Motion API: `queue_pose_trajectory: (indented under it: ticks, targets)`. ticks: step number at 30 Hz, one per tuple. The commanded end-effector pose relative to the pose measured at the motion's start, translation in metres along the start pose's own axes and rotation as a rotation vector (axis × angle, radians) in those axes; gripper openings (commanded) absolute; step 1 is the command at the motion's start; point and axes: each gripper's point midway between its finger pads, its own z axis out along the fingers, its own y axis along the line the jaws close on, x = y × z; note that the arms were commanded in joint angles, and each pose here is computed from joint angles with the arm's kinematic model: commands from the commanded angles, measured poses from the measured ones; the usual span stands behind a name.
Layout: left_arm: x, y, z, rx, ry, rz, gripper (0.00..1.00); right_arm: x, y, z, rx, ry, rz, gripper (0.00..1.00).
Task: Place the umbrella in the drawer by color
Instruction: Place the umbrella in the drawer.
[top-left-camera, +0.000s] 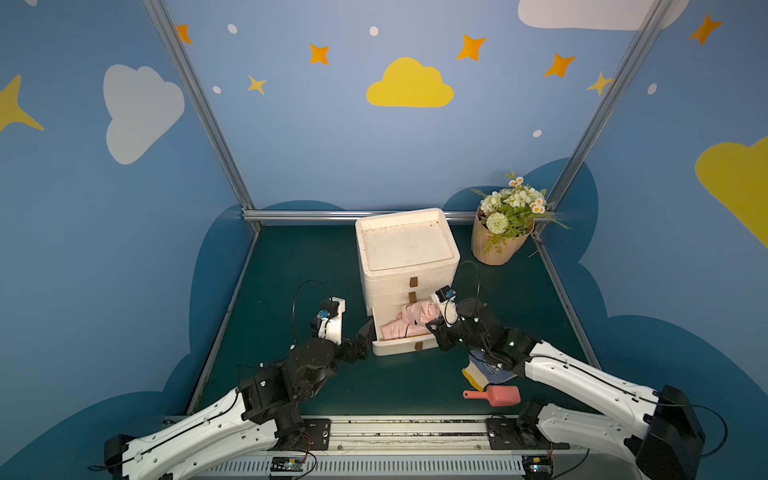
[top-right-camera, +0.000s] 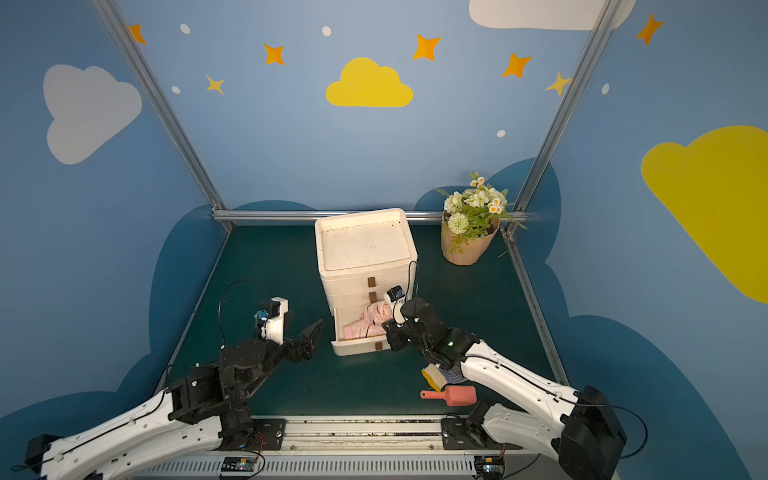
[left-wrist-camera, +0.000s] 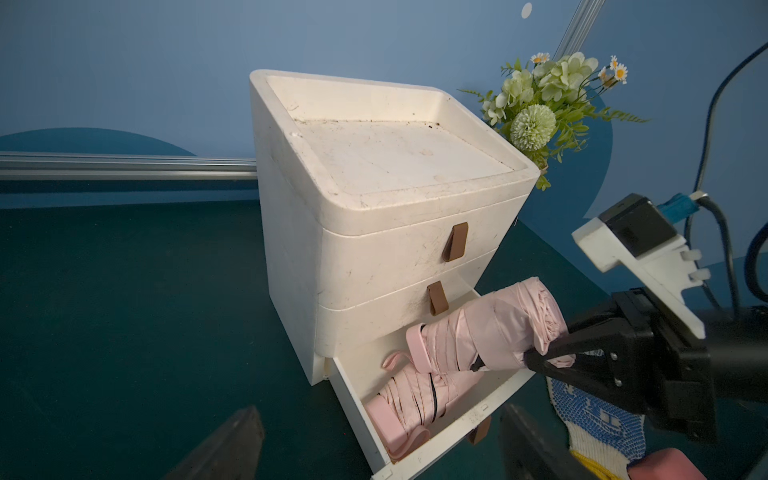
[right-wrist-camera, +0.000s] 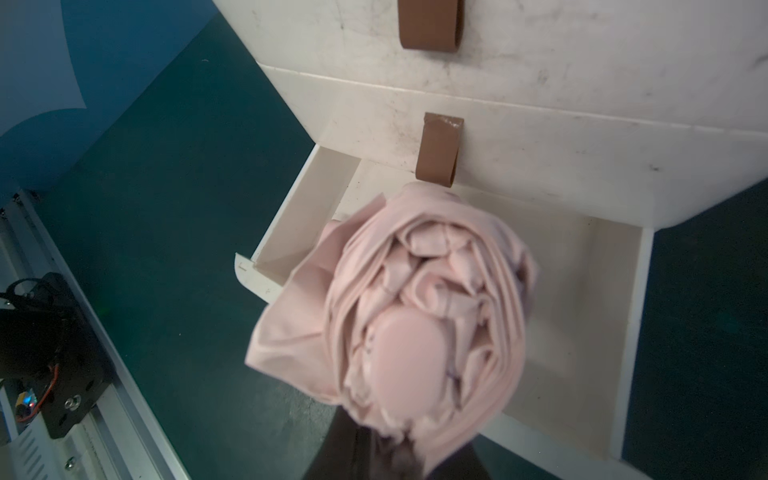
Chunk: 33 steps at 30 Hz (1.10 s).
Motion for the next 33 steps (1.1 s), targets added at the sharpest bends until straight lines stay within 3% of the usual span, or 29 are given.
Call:
queue_pose_trajectory:
  ticks: [1, 13, 20, 23, 25, 29, 33]
  targets:
    - [-0.004, -0.001, 0.0, 0.009, -0.023, -0.029, 0.94, -0.033, 0.007, 0.008, -0.036, -0.128, 0.066, 0.0]
    - [0.007, 0.006, 0.005, -0.007, -0.014, -0.039, 0.94, 0.008, 0.01, 0.057, -0.084, 0.057, 0.256, 0.0]
    - [0.01, 0.012, 0.004, -0.017, -0.014, -0.054, 0.94, 0.027, -0.012, 0.06, -0.054, 0.168, 0.357, 0.01]
    - [0.011, 0.015, 0.003, -0.022, -0.016, -0.065, 0.95, 0.032, -0.032, 0.054, -0.004, 0.205, 0.381, 0.33]
    - [0.011, 0.016, 0.002, -0.023, -0.018, -0.071, 0.94, 0.031, -0.044, 0.048, 0.021, 0.209, 0.376, 0.43]
    - [0.01, 0.018, 0.002, -0.026, -0.017, -0.078, 0.95, 0.021, -0.063, 0.033, 0.091, 0.201, 0.317, 0.51]
    - [0.01, 0.018, 0.003, -0.027, -0.016, -0.085, 0.95, 0.01, -0.07, 0.022, 0.139, 0.217, 0.19, 0.51]
